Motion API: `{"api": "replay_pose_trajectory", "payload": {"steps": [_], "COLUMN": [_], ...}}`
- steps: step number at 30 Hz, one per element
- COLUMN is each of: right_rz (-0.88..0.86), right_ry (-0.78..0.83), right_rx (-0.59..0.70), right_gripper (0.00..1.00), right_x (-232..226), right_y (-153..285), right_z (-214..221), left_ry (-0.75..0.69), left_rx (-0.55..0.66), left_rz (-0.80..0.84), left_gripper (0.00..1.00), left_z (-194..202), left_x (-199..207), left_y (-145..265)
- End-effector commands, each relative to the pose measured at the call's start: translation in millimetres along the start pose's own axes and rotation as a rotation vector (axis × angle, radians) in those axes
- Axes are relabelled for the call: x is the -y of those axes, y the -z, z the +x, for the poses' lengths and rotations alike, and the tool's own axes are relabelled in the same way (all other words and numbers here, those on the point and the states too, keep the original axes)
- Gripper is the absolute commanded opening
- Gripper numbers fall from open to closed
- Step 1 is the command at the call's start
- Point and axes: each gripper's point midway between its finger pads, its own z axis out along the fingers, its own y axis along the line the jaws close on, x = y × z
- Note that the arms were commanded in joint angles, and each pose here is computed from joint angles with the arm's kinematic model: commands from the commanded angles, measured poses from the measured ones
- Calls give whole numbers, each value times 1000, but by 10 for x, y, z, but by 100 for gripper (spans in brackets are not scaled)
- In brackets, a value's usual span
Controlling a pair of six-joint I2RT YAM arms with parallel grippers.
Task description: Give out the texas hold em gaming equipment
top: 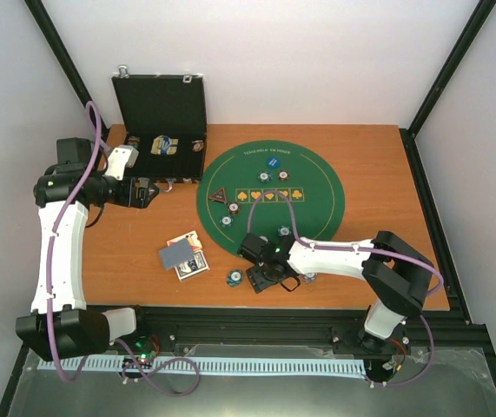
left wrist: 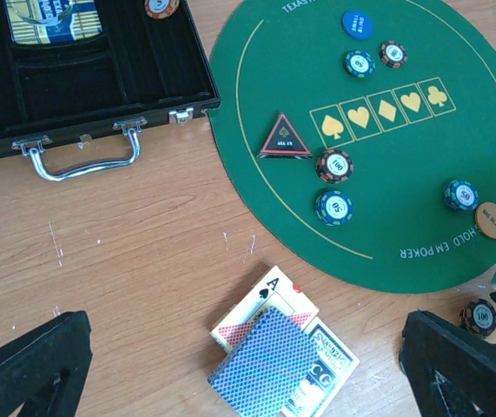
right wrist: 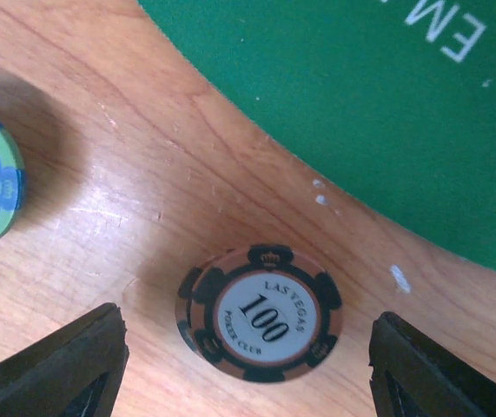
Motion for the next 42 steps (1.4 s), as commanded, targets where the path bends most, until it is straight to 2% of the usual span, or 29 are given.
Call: {"api": "replay_pose_trajectory", "payload": {"steps": [1, 19, 36, 42], "right_rz": [-20, -3, 3, 8], "right_ry": [1, 4, 8, 9], "right_rx": [-2, 14, 18, 16], "right_gripper": [75, 50, 50, 39], "right_x": [-79, -43, -34, -18], "right_y": [-106, -51, -17, -22], "right_z": [-13, -117, -152, -150], "left_ry": [-5, 0, 2, 5], "left_rx": [27, 28, 24, 24], "left_rz": [-13, -6, -2, -2], "left_gripper": [100, 100, 100, 100], "left_z": [-59, -68, -47, -49], "left_x": [25, 19, 22, 21], "left_y": [121, 97, 83, 80]}}
